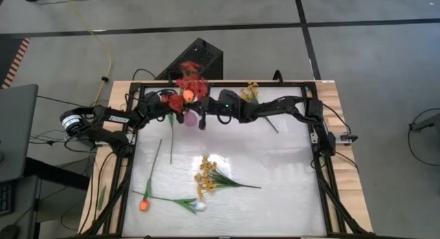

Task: Sort flowers into vase by color
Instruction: Put the top orange tulip into the pink vase

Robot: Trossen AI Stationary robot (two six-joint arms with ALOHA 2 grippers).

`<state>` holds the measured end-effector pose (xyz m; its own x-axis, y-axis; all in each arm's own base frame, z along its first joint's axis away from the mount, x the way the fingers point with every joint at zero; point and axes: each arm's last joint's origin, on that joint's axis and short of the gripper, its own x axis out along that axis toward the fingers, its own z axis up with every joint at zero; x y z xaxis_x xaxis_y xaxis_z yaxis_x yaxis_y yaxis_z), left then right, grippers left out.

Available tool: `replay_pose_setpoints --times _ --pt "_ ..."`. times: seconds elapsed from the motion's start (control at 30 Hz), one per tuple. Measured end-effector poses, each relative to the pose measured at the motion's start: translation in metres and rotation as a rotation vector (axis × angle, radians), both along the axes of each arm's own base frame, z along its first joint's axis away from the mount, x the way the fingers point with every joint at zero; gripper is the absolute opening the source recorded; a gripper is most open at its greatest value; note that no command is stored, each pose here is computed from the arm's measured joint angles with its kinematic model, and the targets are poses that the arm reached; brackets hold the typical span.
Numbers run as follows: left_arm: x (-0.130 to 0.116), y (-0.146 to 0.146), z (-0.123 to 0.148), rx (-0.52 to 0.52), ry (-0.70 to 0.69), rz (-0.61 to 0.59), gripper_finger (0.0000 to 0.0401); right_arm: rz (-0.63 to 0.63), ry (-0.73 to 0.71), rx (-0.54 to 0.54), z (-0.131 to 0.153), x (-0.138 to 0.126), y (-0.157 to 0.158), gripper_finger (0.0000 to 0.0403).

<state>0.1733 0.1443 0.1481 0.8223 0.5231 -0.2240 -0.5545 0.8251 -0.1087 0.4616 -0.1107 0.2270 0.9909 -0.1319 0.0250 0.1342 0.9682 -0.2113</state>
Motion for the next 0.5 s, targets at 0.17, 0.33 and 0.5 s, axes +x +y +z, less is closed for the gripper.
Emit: replay_pose_setpoints --times 0.17,0.33,0.5 --pt "0.000 0.000 0.000 0.007 0.003 -0.004 0.0134 -0.022 0.072 0.057 -0.020 0.001 -0.011 0.0022" --pt "0.000 0.000 0.000 0.006 0.002 -0.004 0.0134 -0.024 0.110 0.102 -0.035 0.001 -0.020 0.0040" --pt "0.000 0.000 0.000 0.000 0.002 -0.007 0.0134 -0.003 0.149 0.117 -0.036 -0.001 -0.023 0.0059"
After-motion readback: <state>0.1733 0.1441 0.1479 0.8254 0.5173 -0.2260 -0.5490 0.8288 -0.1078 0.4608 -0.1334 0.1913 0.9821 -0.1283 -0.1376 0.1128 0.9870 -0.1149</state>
